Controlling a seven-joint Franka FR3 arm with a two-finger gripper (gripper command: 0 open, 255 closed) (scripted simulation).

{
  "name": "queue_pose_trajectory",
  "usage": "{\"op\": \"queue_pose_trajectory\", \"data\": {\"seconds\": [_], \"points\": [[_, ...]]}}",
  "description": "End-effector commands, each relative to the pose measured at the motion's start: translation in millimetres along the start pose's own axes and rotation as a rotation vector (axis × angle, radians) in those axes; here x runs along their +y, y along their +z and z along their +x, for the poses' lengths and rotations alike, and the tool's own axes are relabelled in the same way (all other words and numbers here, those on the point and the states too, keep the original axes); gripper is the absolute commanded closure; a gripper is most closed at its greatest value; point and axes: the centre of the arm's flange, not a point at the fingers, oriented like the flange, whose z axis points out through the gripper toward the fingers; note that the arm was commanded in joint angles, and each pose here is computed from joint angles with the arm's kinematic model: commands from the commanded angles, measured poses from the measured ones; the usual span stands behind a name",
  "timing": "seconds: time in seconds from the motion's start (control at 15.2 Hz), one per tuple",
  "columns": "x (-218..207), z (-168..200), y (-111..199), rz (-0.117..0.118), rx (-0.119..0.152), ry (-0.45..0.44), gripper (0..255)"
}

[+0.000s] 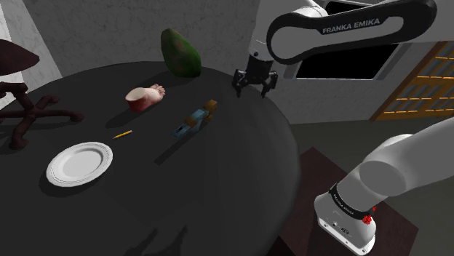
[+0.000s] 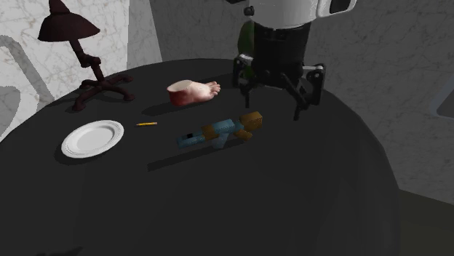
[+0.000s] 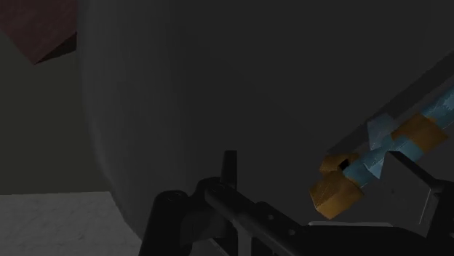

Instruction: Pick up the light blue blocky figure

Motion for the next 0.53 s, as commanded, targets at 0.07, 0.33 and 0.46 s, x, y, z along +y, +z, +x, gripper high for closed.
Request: {"op": "queue_pose_trajectory", "data": {"seconds": [0.07, 0.33, 0.46], "points": [[-31, 11, 24, -0.002, -0.016, 0.089, 0], [-68, 28, 59, -0.006, -0.037, 0.201, 0], [-86, 38, 77, -0.008, -0.047, 0.257, 0]]}}
